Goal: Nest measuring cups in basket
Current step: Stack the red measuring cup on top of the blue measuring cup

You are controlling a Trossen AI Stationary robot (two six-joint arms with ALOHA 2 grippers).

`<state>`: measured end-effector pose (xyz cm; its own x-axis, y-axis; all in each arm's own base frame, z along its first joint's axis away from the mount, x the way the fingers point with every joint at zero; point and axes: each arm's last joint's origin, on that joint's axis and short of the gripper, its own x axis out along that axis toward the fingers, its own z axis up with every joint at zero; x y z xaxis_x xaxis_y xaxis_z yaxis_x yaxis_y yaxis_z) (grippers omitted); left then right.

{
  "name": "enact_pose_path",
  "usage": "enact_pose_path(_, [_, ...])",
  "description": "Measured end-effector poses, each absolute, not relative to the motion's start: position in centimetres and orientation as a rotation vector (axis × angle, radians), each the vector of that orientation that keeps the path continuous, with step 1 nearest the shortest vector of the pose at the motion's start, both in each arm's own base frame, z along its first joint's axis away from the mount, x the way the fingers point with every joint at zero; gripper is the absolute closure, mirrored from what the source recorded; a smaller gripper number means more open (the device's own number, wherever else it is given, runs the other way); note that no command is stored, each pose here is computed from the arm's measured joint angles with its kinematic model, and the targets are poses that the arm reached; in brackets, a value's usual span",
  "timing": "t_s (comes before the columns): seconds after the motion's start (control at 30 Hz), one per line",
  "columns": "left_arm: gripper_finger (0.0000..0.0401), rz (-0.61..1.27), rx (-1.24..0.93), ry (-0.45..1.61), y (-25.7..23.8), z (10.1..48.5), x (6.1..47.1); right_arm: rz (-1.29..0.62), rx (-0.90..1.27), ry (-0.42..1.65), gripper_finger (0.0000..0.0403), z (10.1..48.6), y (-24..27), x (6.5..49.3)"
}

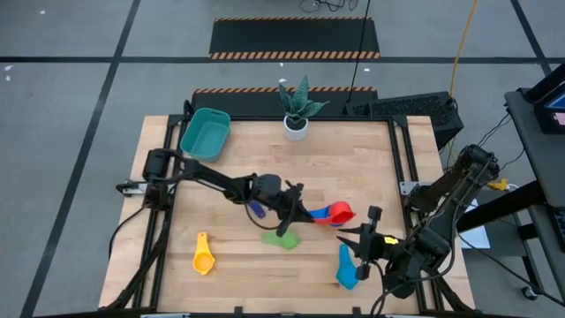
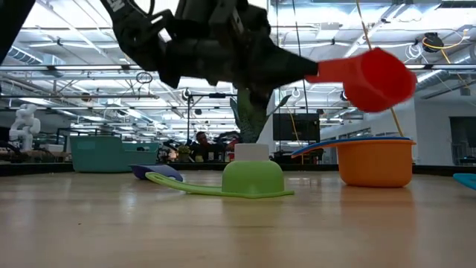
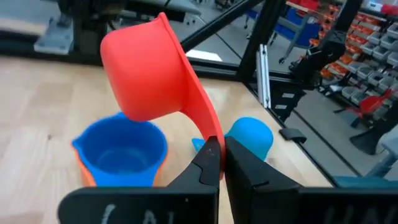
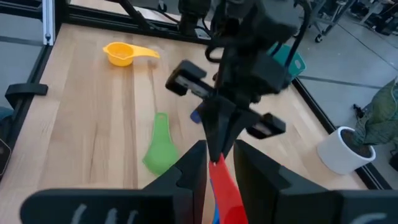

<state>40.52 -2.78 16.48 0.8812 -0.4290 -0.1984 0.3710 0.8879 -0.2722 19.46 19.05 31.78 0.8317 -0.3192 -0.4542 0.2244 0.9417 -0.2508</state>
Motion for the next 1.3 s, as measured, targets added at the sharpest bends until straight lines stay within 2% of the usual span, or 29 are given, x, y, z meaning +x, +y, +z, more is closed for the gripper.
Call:
enact_pose_path(0.2, [0.0394,-0.395,-0.352,0.255,-1.4,14.3,41.2,-0.282,-0.160,0.495,0.0328,32.0,19.3,19.6])
enact_pose_path(0.53, [0.0393,-0.415,-0.449,0.263,-1.4,13.9,41.3,-0.256,-0.152,0.507,0.0328,32.0,19.4,19.6])
enact_pose_path(1.1, [0.0395,-0.395,-0.459,0.320,-2.9,13.4,41.2,-0.252,-0.149,0.510,0.0328,31.9,19.5,19.7])
enact_pose_path(1.3, [0.0372,-0.382,-0.476,0.323,-2.8,13.4,41.2,-0.252,-0.148,0.511,0.0328,31.9,19.5,19.7])
